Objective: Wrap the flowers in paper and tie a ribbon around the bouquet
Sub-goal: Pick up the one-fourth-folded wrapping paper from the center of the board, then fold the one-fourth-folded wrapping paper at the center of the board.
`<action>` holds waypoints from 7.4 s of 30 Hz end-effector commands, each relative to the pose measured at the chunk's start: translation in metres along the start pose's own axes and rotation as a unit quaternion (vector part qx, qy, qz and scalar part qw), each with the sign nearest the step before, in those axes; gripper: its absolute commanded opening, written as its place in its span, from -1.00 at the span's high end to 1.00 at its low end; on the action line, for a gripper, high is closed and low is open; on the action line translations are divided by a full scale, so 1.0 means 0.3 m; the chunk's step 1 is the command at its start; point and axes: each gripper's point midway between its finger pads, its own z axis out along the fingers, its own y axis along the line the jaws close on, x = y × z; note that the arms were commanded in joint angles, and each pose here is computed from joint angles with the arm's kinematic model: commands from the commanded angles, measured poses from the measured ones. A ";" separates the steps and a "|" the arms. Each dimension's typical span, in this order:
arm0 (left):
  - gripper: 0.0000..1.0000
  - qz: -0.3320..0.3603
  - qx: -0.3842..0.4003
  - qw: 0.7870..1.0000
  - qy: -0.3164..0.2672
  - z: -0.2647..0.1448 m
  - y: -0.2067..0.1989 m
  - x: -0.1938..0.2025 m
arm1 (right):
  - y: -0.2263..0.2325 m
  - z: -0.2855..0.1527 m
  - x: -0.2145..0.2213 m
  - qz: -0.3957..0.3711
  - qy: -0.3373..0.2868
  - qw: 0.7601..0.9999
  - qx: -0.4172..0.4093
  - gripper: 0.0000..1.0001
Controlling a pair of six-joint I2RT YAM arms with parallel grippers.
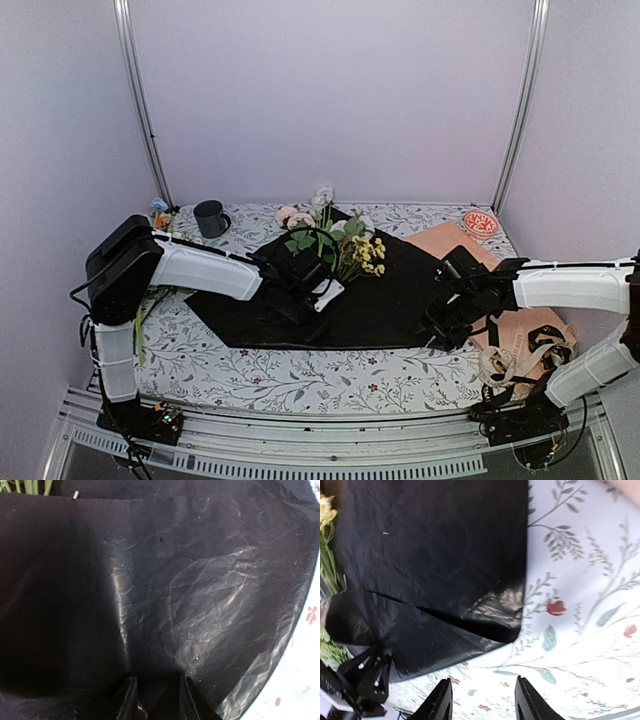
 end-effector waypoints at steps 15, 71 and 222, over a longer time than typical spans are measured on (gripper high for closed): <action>0.40 -0.001 0.024 0.999 0.038 0.051 -0.004 0.090 | -0.009 0.151 -0.022 0.004 0.009 0.995 0.100 0.27; 0.37 -0.098 0.241 0.965 0.021 0.056 -0.098 -0.038 | 0.243 0.055 0.096 -0.338 -0.084 0.937 -0.016 0.22; -0.07 -0.293 0.095 0.918 -0.251 -0.467 0.439 -0.013 | 0.569 0.294 0.449 -0.797 0.001 0.599 0.075 1.00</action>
